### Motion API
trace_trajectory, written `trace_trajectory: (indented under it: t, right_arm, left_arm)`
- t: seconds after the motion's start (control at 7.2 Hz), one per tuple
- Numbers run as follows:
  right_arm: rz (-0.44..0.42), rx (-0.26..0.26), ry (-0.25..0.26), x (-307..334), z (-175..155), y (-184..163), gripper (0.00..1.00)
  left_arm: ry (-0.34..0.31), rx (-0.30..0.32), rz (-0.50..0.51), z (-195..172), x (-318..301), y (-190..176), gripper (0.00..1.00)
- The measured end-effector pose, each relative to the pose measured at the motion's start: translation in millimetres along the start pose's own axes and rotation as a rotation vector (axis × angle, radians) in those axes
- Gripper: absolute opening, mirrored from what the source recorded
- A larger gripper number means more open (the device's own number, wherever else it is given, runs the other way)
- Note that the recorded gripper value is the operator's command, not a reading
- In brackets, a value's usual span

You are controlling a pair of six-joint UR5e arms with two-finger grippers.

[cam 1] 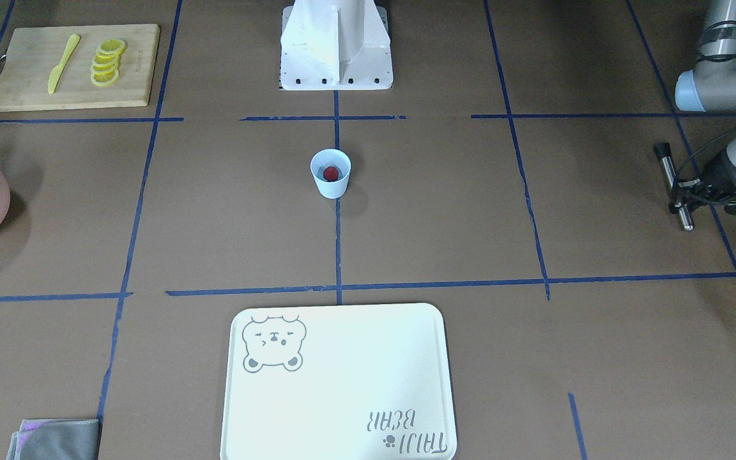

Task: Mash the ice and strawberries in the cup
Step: 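Lower the left gripper and grasp the steel muddler upright, then lift the muddler with the left gripper and carry it over the cup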

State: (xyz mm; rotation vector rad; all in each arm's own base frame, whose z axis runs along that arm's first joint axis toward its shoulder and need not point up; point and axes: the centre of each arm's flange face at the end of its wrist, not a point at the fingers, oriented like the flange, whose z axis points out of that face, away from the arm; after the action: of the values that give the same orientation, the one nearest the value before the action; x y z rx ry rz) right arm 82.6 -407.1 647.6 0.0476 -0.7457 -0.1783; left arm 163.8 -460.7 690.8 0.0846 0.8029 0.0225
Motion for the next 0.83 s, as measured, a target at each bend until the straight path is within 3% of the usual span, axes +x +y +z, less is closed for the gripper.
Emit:
trace_trajectory:
  t: [0.28,0.42,0.83]
  right_arm:
    - [0.001,-0.001,0.000,0.3,0.5,1.0,0.99]
    - [0.001,-0.001,0.000,0.2,0.6,1.1,0.99]
    - [0.000,-0.001,0.000,0.0,0.3,0.6,0.99]
  left_arm:
    - [0.031,0.043,0.038,-29.8,36.4,-14.5,0.00]
    - [0.063,0.093,0.083,-56.6,65.9,-23.8,0.00]
    - [0.220,0.321,0.375,-153.9,184.7,-57.5,0.00]
